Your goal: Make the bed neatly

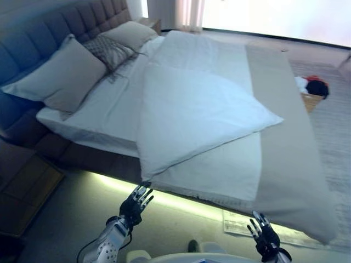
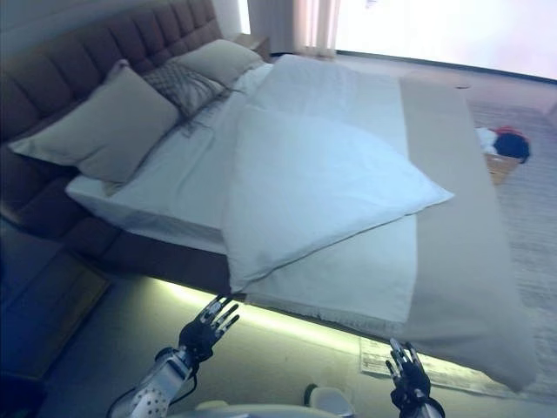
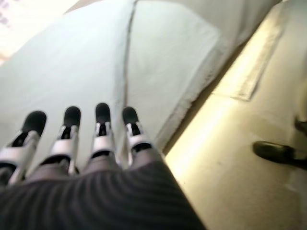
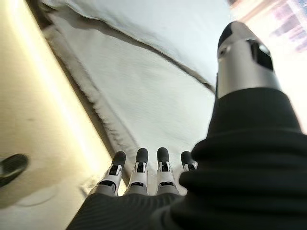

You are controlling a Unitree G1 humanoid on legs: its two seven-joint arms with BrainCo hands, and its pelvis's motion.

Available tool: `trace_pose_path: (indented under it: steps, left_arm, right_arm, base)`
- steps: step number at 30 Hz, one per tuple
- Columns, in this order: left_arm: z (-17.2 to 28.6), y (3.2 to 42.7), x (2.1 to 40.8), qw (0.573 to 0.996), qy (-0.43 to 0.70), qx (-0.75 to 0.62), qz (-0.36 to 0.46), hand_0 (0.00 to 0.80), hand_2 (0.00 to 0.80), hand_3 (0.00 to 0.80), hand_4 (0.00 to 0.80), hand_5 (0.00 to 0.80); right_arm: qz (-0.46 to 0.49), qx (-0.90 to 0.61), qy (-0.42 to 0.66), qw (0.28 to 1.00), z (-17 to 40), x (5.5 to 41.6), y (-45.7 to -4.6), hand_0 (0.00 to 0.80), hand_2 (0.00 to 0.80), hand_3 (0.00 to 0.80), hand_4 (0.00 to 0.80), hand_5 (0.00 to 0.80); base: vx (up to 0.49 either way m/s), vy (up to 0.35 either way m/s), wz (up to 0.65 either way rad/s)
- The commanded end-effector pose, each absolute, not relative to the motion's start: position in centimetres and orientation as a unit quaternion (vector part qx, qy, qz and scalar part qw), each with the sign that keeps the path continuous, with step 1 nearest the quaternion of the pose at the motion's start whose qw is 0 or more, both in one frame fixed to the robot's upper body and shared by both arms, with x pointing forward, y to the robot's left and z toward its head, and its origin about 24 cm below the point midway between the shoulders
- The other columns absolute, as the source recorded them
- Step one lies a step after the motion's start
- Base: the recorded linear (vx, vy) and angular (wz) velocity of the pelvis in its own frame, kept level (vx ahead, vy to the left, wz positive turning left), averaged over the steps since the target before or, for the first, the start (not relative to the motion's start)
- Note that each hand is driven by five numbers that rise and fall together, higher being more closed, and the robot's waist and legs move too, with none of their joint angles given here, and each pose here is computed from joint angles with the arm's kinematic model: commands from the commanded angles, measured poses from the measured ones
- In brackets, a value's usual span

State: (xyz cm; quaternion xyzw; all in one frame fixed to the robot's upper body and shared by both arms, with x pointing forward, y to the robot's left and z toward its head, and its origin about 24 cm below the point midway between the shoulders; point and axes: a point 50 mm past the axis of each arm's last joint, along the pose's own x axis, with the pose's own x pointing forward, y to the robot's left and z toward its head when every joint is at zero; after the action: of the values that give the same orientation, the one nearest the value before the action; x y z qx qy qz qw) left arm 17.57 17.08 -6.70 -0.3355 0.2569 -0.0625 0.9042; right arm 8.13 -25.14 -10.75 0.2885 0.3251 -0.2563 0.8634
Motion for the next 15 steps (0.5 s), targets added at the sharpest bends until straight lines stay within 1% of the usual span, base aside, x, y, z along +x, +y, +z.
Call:
trace_pose_path:
  steps: [1,6,9,12,13,15]
  left_arm:
    - [-5.1,17.5,18.9,0.916,0.207,-0.332,-0.087,0.0,0.0,0.0,0.0,0.0]
    - [-5.9,17.7,17.6,0.91,0.224,-0.339,-0.079,0.0,0.0,0.0,0.0,0.0]
    - [-6.3,17.9,16.8,0.909,0.236,-0.336,-0.074,0.0,0.0,0.0,0.0,0.0]
    - [-6.6,18.1,16.4,0.909,0.247,-0.33,-0.067,0.0,0.0,0.0,0.0,0.0]
    - [-6.5,18.2,16.5,0.91,0.247,-0.327,-0.067,0.0,0.0,0.0,0.0,0.0]
    - [-6.3,18.1,17.0,0.915,0.239,-0.316,-0.07,0.0,0.0,0.0,0.0,0.0]
  right_arm:
    - [-0.268,0.303,0.266,0.875,-9.5,9.0,-25.7,0.0,0.0,0.0,0.0,0.0]
    - [-0.271,0.301,0.287,0.868,-10.4,7.8,-25.4,0.0,0.0,0.0,0.0,0.0]
    - [-0.259,0.305,0.292,0.869,-10.5,7.6,-25.1,0.0,0.0,0.0,0.0,0.0]
    - [-0.242,0.306,0.29,0.874,-10.4,8.4,-24.3,0.0,0.0,0.0,0.0,0.0]
    - [-0.236,0.307,0.288,0.876,-10.2,8.8,-24.1,0.0,0.0,0.0,0.0,0.0]
    - [-0.212,0.306,0.281,0.885,-9.9,10.2,-23.0,0.0,0.0,0.0,0.0,0.0]
  base:
    - [0.281,-0.008,0.04]
    - [0.372,0.031,-0.06]
    - [0.464,0.062,0.18]
    - [0.497,0.136,0.13]
    - [0.49,0.214,-0.14]
    - [0.518,0.281,-0.51]
